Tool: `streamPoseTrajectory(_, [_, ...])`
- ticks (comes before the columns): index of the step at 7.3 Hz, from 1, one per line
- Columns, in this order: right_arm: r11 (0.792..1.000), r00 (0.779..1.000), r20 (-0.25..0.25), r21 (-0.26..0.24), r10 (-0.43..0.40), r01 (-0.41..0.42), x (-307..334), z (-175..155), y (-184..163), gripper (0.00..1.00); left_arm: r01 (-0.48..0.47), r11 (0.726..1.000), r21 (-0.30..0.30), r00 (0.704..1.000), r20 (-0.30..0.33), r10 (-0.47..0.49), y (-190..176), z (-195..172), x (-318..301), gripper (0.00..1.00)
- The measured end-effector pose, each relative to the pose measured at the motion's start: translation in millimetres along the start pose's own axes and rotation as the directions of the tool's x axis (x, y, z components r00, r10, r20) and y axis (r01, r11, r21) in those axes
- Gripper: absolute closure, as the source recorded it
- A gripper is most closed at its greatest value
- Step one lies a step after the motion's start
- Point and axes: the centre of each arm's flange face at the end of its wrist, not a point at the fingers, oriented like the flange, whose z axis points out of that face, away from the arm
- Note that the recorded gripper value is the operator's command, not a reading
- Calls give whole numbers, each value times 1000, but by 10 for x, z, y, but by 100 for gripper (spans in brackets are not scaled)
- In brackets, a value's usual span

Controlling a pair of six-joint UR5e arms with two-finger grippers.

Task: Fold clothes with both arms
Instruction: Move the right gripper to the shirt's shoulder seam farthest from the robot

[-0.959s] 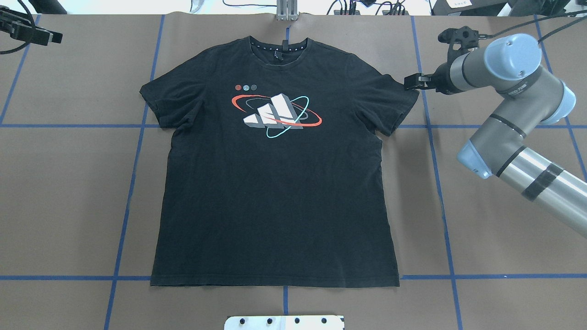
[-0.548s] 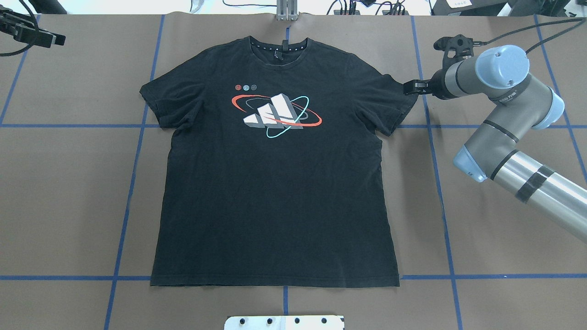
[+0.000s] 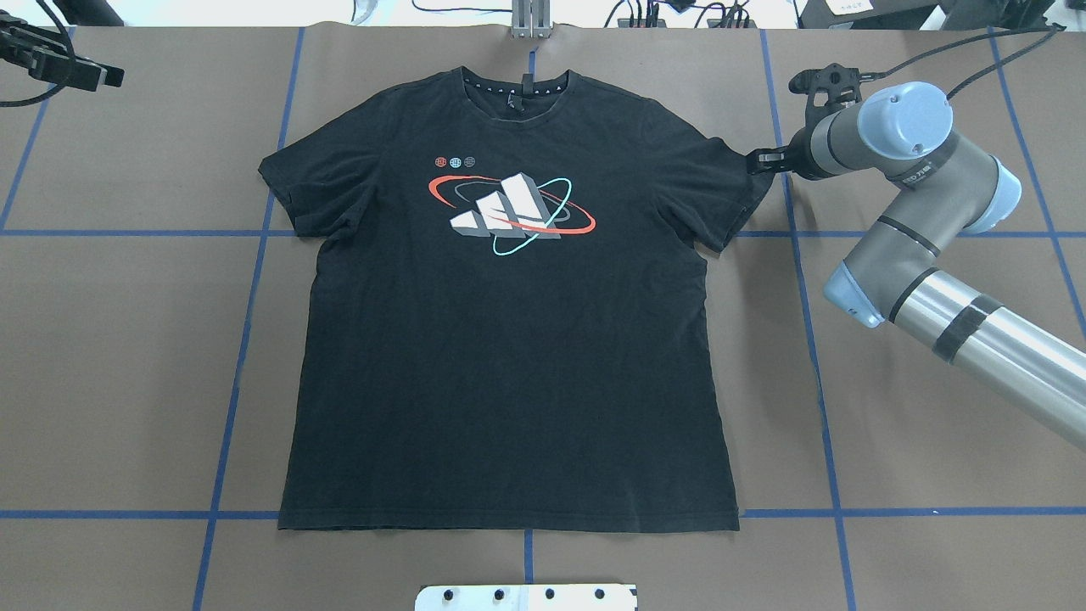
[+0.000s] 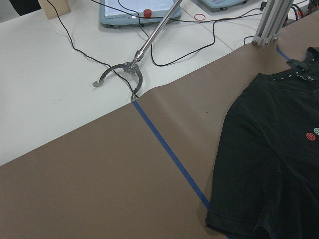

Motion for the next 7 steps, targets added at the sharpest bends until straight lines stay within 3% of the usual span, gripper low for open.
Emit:
streamPoseTrajectory(2, [1000,1000,-4,-1,-8,8,2,21,-10,49,1,1000,-1,1000,0,-1,3,4,-3,0])
streamPoseTrajectory(4, [1000,1000,2,4,-11,11,-4,14,-12,64,1,1000,-1,1000,0,-1,4,4,-4,0])
streamPoseTrajectory(7, [1000,1000,10,4,-15,15,-32,15,30,64,0,1000,0,1000,0,0,2,1,-1,0])
